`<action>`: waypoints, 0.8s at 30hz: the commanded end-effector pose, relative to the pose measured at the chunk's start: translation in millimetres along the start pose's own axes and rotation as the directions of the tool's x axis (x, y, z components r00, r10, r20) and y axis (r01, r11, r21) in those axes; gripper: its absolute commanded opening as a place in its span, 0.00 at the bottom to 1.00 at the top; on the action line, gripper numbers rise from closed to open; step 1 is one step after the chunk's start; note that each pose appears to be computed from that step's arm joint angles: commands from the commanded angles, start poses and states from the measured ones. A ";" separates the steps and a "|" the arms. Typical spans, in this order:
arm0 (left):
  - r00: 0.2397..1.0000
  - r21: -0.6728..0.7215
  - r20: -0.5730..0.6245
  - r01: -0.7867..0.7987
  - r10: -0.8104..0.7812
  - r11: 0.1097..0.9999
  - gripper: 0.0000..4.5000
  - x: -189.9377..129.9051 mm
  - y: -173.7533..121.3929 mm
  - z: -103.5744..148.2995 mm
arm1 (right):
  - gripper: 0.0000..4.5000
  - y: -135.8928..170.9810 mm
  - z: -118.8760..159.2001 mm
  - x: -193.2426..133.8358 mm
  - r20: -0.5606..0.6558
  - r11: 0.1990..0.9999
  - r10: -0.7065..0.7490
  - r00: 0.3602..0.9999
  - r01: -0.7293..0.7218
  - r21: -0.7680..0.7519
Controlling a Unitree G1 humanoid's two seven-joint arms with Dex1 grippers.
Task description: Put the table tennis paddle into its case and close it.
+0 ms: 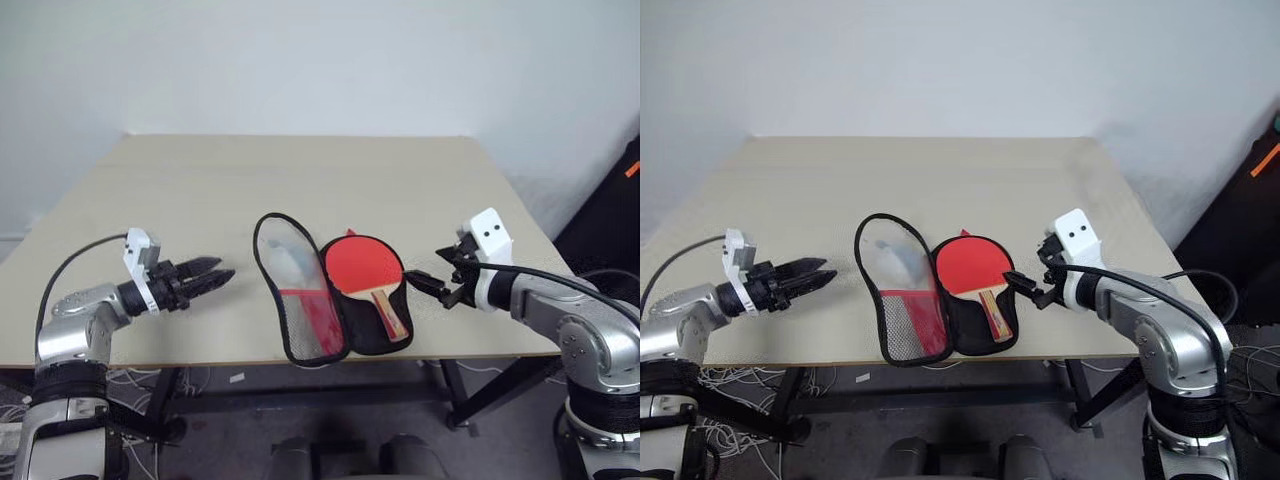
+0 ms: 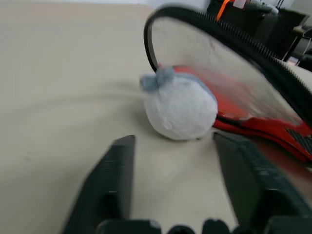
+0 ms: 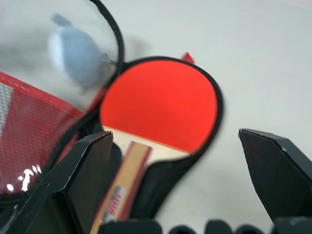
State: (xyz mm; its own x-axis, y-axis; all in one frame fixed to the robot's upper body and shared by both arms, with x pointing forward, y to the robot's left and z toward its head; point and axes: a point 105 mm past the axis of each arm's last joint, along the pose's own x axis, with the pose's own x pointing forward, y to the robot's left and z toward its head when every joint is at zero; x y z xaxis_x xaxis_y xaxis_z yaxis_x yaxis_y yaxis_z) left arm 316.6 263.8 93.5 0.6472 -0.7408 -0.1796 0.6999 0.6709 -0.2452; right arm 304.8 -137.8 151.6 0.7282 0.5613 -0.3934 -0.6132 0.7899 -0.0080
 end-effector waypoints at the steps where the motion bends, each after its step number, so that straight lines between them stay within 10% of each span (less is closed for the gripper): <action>1: 0.998 -0.014 0.035 0.054 -0.054 0.998 0.25 19.3 -16.5 -1.2 | 1.00 -11.7 24.4 -7.9 0.078 0.998 -0.027 0.997 0.032 -0.060; 5: 0.994 -0.038 0.047 0.096 -0.095 0.995 0.01 43.3 -33.5 -9.4 | 1.00 -15.8 22.4 -16.2 0.048 0.980 -0.016 0.999 0.025 -0.196; 24: 0.909 -0.024 0.092 0.409 -0.406 0.912 0.01 147.7 -167.1 24.7 | 1.00 -32.1 6.0 -39.0 -0.034 0.892 0.148 0.988 -0.148 -0.427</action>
State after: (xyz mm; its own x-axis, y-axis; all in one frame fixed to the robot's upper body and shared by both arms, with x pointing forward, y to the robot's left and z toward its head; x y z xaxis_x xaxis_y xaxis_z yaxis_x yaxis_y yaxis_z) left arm 300.7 45.8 116.5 0.3194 -0.9475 0.0134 0.8828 0.2924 -0.3677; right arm 296.6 -181.0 159.7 0.6038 0.6590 -0.4486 -0.7964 0.5237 -0.3026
